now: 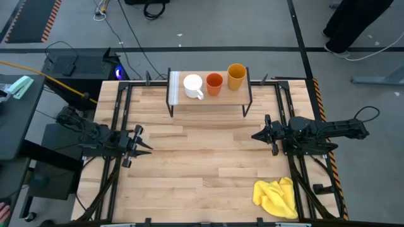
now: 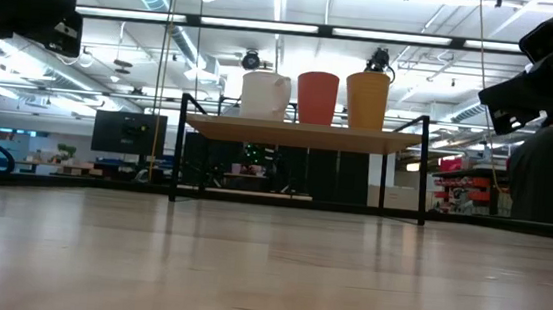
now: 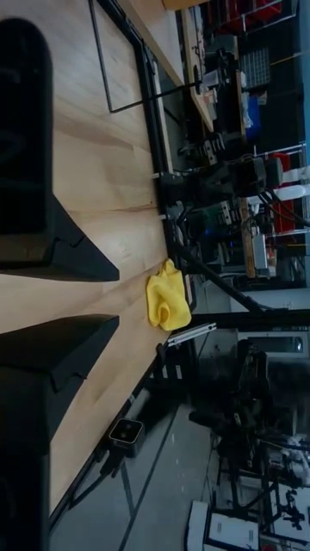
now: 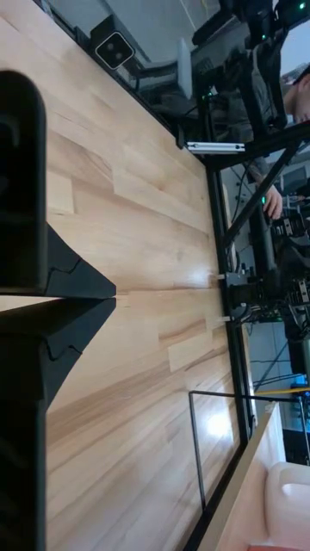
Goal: Stack small to large cups/mugs on shelf
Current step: Return to Home Position
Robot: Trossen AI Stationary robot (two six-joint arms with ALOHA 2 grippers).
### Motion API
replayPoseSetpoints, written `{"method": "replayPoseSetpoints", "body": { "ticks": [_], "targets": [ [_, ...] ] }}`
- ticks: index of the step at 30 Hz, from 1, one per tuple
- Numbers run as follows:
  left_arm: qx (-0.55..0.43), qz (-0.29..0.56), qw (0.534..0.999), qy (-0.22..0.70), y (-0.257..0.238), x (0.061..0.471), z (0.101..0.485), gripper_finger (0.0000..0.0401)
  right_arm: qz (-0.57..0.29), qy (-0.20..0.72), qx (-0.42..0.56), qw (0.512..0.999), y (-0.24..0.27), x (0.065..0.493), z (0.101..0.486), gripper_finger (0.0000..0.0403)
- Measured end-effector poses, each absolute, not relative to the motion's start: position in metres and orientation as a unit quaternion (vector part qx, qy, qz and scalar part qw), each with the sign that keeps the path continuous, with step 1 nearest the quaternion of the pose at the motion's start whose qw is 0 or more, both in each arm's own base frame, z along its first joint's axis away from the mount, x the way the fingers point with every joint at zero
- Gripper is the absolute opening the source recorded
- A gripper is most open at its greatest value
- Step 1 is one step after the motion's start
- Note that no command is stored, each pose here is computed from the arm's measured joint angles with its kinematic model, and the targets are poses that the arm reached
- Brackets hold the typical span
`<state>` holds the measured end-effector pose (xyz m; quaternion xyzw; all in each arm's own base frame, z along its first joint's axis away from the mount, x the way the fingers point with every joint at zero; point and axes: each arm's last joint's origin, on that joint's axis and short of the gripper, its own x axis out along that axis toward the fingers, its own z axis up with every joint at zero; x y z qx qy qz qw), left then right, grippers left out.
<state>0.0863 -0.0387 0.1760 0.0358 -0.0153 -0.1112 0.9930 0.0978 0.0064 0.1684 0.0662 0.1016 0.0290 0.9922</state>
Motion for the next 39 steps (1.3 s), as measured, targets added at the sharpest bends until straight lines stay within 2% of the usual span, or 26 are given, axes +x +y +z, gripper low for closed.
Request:
{"method": "replayPoseSetpoints", "body": {
  "ticks": [39],
  "targets": [
    [0.036,-0.111,0.993,-0.015,-0.0387,0.0863,0.1759,0.0081,0.029,0.102,0.066,0.992,0.0064,0.0978,0.1684,0.0015]
  ]
}}
